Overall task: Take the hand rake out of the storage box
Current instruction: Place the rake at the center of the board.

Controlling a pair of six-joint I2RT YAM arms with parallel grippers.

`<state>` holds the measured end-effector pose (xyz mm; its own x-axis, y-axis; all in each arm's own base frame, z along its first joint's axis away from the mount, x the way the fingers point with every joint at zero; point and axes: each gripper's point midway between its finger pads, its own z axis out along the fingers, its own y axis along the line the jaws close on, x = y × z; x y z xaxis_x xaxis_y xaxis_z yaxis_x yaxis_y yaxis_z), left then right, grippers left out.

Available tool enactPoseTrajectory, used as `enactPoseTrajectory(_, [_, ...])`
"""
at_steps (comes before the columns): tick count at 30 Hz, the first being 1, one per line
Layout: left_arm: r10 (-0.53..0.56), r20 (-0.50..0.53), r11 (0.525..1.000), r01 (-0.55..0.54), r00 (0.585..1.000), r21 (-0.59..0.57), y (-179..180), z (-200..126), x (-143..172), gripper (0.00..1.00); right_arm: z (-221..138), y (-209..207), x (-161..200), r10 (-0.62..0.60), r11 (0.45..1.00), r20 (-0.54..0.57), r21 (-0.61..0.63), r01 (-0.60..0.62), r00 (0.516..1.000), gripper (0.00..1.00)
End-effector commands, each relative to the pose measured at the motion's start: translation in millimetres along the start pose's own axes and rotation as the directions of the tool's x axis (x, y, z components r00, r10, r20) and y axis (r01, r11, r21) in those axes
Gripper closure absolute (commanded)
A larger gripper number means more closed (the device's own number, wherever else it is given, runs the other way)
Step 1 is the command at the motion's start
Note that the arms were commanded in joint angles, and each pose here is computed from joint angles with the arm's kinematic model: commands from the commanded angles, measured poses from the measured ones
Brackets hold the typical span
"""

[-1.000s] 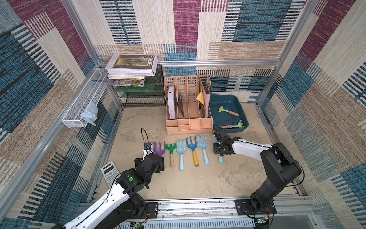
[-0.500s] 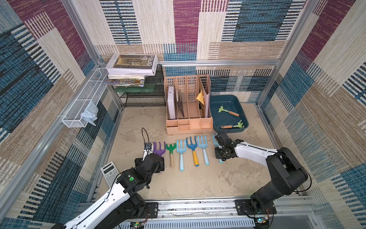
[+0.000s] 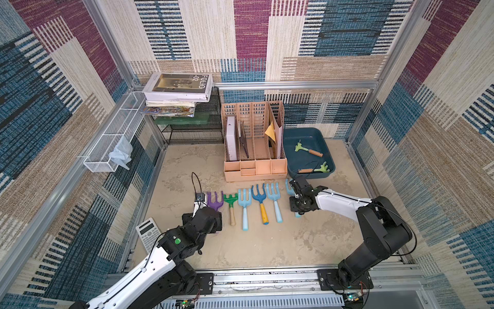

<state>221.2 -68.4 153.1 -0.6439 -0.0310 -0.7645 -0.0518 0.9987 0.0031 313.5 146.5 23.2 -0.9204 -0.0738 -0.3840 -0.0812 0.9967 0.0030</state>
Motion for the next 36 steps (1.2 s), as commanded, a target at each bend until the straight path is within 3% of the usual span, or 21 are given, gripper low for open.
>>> enactPoseTrajectory(1, [-0.002, 0.011, 1.000, 0.002, 1.000, 0.008, -1.6, -0.1, -2.5, 0.01, 7.5, 2.8, 6.0, -0.021, 1.000, -0.028, 0.004, 0.021, 0.999, 0.85])
enactPoseTrajectory(24, [0.000, 0.008, 1.000, 0.000, 1.000, 0.009, -2.0, 0.3, -1.9, 0.01, -8.5, 17.0, 30.1, -0.042, 0.999, -0.030, 0.001, 0.042, 0.999, 0.81])
enactPoseTrajectory(26, [0.000, 0.008, 1.000, 0.000, 1.000, 0.006, -1.6, 0.5, -1.7, 0.01, -11.0, 19.8, 31.9, -0.054, 0.999, -0.029, -0.004, 0.054, 0.998, 0.76])
enactPoseTrajectory(28, [-0.001, 0.008, 1.000, 0.001, 1.000, 0.007, -1.7, 0.3, -2.0, 0.01, -14.4, 18.6, 32.8, -0.056, 0.998, -0.021, 0.008, 0.056, 0.998, 0.65])
enactPoseTrajectory(32, [0.001, 0.008, 1.000, -0.001, 1.000, 0.009, -2.7, 0.9, -2.4, 0.01, -26.0, 16.9, 23.7, -0.049, 0.999, 0.020, 0.013, 0.048, 0.999, 0.61])
enactPoseTrajectory(34, [0.002, 0.006, 1.000, -0.002, 1.000, 0.008, -2.6, 1.3, -1.8, 0.01, -35.4, 16.9, 11.7, -0.040, 0.999, 0.058, 0.014, 0.040, 0.998, 0.44])
enactPoseTrajectory(36, [0.003, 0.004, 1.000, -0.003, 1.000, 0.007, -3.0, 1.8, -1.5, 0.01, -48.5, 16.9, -5.5, -0.040, 0.999, 0.100, 0.015, 0.039, 0.994, 0.42])
